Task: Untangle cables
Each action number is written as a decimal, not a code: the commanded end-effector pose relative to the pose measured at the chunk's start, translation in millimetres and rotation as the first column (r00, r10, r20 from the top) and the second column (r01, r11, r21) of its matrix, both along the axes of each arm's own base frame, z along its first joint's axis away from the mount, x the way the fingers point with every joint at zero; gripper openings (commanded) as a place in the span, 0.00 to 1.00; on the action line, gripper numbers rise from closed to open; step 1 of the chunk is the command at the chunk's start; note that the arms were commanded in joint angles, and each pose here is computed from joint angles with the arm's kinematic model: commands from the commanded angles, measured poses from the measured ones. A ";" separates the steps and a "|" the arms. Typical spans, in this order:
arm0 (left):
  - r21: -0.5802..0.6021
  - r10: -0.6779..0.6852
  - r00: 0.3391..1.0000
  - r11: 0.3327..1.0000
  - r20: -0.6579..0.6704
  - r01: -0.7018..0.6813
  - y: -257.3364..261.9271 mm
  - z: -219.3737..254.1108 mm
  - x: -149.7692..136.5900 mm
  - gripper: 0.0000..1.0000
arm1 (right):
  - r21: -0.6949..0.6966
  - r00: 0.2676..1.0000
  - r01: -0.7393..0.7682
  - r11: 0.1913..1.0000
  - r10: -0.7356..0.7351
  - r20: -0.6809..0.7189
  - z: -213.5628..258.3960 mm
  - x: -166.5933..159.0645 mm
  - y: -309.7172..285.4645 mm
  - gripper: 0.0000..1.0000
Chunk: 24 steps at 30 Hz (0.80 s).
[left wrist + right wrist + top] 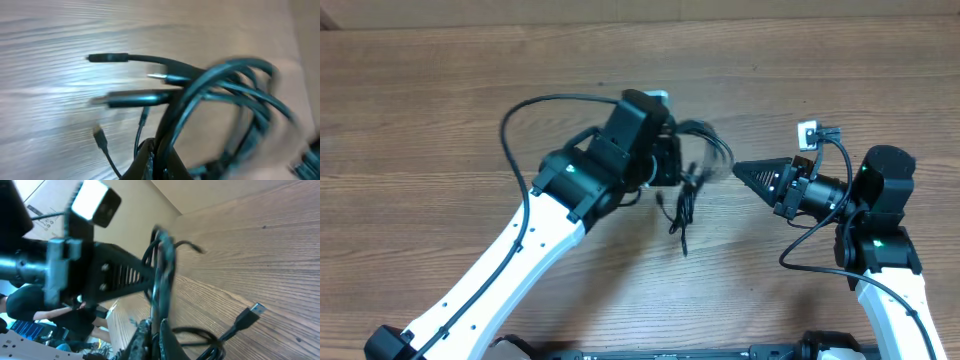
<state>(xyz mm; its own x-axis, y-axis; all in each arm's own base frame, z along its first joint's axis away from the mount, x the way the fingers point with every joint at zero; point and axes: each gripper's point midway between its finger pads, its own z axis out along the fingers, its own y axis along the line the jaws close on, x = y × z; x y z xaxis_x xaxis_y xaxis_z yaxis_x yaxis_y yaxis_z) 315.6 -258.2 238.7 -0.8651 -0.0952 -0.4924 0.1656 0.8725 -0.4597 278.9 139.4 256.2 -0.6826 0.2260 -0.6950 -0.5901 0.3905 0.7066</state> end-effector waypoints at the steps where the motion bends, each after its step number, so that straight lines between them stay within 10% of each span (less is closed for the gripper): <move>1: -0.020 0.299 0.953 0.954 -0.038 -0.300 29.1 0.5 21.7 0.04 | -0.008 0.999 0.006 1.000 -0.006 0.039 9.3 3.0 -1.7 0.04; 10: 0.006 0.269 0.962 0.963 -0.047 -0.269 29.7 -3.6 16.7 0.04 | -0.012 0.999 0.017 1.000 -0.017 0.035 8.2 4.6 -2.7 0.05; 17: 0.034 -0.097 0.995 0.995 0.006 0.096 2.1 -1.4 -3.5 0.04 | -0.054 0.991 0.125 0.991 -0.127 -0.045 -9.9 16.3 -12.9 0.84; 24: -0.049 -0.429 0.901 0.900 0.070 0.433 -31.4 12.1 -33.7 0.04 | -0.191 0.989 0.085 0.978 -0.060 0.132 -23.0 11.3 -13.1 0.92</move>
<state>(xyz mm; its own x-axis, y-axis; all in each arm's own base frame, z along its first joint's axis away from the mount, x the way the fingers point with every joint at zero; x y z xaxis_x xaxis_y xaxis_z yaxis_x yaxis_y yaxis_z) 300.8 -265.5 237.0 -0.8635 0.0847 -0.4971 0.3412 0.8241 -0.4522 286.3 129.1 228.9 -0.6898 0.2181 -0.6904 -0.5240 0.5076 0.6839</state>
